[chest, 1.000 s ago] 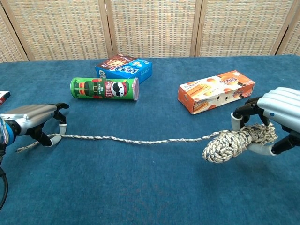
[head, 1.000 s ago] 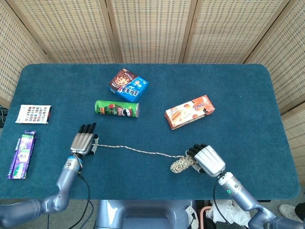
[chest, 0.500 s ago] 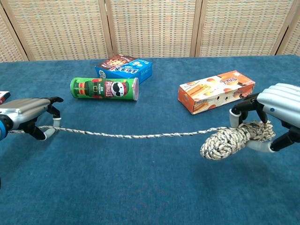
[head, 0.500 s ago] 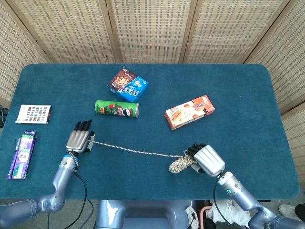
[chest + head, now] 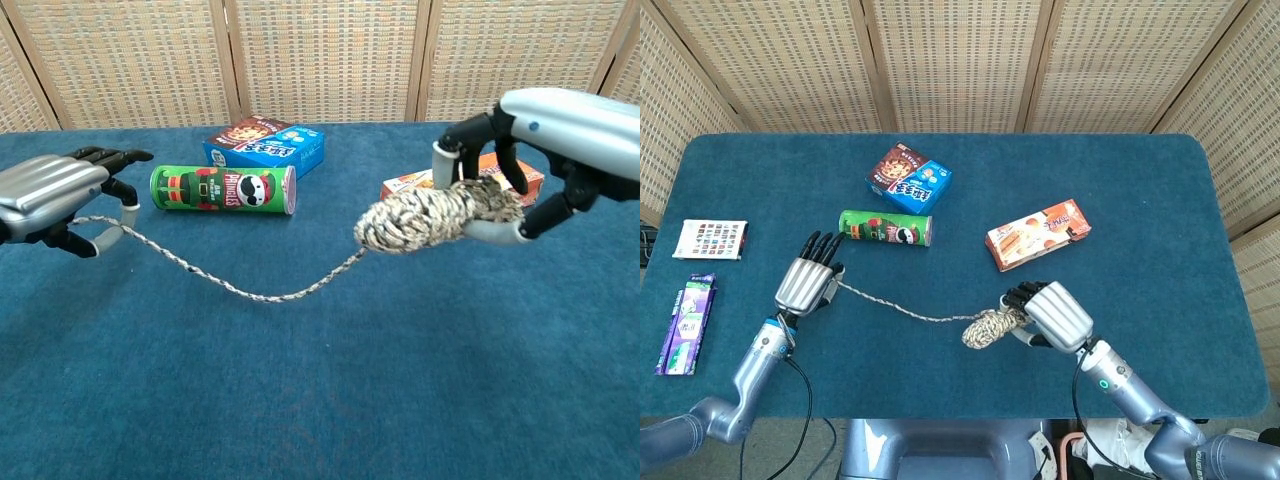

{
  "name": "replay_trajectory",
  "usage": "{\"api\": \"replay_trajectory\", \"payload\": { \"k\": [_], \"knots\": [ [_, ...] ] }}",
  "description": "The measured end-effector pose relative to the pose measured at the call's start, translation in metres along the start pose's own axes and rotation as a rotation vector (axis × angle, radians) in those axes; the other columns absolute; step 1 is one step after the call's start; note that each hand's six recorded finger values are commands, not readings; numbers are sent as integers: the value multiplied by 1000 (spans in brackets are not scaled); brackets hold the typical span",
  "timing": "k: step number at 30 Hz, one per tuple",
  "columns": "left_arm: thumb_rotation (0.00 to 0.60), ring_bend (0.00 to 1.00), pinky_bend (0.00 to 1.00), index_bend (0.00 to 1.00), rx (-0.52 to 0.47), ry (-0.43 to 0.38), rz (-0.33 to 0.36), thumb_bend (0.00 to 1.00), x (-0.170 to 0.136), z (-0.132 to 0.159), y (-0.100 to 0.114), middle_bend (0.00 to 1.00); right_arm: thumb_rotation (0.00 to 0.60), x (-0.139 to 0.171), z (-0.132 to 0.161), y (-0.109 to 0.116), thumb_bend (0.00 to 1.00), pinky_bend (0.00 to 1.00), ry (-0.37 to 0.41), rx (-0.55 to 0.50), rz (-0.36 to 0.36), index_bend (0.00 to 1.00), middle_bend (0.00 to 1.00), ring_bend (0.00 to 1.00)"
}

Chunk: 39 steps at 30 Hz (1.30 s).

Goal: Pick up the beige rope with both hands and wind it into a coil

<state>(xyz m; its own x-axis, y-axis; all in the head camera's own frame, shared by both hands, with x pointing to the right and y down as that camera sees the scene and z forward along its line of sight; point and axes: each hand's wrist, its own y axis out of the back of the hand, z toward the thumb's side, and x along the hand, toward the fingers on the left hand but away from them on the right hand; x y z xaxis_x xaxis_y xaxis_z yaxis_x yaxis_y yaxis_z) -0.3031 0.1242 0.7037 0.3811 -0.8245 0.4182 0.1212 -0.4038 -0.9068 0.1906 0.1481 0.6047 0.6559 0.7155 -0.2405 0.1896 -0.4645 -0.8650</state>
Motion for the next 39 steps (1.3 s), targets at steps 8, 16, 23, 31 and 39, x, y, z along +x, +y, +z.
{"api": "replay_trajectory", "payload": {
  "k": [8, 16, 23, 31, 39],
  "knots": [
    [600, 0, 0, 818, 65, -116, 92, 527, 0, 8, 18, 0, 600, -56, 11, 32, 602, 823, -48, -104, 7, 637, 691, 505],
    [600, 0, 0, 820, 125, -253, 159, 528, -5, 26, 30, 0, 600, -111, 1, 53, 684, 871, -185, -155, 11, 646, 727, 548],
    [600, 0, 0, 826, 130, -371, 250, 528, -16, 41, 52, 0, 600, -142, -6, 53, 749, 941, -360, -65, 54, 658, 752, 594],
    [600, 0, 0, 837, -3, -424, 325, 532, -19, 65, 92, 0, 600, -168, 18, 33, 753, 993, -479, 106, 112, 665, 765, 624],
    [600, 0, 0, 841, -246, -412, 357, 544, -18, 94, 144, 0, 600, -171, 35, 15, 755, 999, -457, 128, 137, 665, 767, 627]
  ]
}}
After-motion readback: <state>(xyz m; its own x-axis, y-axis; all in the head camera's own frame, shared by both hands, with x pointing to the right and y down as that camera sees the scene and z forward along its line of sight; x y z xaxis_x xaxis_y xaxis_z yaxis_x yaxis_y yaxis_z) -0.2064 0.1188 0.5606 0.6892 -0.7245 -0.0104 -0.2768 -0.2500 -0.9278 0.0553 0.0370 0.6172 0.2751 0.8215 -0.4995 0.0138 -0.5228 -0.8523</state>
